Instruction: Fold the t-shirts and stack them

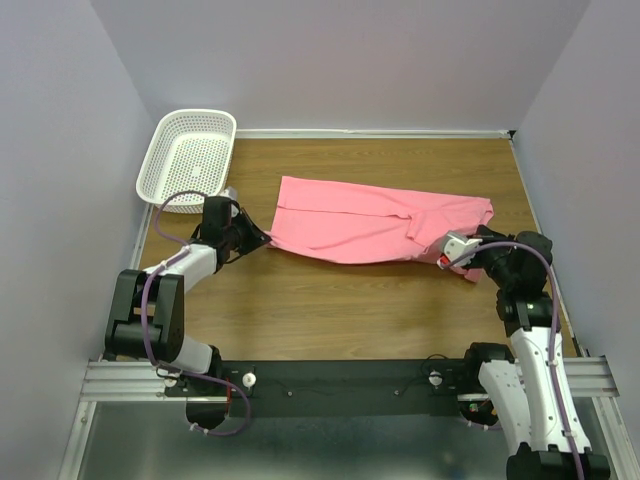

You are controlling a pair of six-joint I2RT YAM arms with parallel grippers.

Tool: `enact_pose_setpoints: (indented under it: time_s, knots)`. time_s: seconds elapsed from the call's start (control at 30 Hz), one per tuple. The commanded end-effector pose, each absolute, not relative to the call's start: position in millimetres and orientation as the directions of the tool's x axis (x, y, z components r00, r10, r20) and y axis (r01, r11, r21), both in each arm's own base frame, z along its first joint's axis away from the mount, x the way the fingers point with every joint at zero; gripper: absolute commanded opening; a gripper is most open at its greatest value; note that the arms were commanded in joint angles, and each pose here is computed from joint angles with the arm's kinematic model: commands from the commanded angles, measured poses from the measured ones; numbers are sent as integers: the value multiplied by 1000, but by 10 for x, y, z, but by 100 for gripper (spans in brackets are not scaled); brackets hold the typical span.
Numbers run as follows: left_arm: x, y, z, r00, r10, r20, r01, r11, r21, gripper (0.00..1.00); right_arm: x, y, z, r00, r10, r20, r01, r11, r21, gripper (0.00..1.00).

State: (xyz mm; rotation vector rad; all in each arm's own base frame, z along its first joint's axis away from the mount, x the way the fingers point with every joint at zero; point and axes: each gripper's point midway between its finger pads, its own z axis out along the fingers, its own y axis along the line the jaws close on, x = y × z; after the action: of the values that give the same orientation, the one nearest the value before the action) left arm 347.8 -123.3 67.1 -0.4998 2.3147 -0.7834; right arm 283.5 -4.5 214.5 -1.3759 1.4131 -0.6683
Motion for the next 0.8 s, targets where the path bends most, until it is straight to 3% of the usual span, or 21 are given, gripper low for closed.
enact_pose_setpoints:
  time_s: [0.0,0.77]
  knots:
    - [3550,-1258,735,-729,-524,-441,-131,739,-661,0,2915,-142,2142,124,-950,-285,-361,224,-905,0]
    - [3793,-1313,773,-745,-509,-431,-122,740,-662,0,3182,-273,2124,114,-939,-323,-363,263,-894,1]
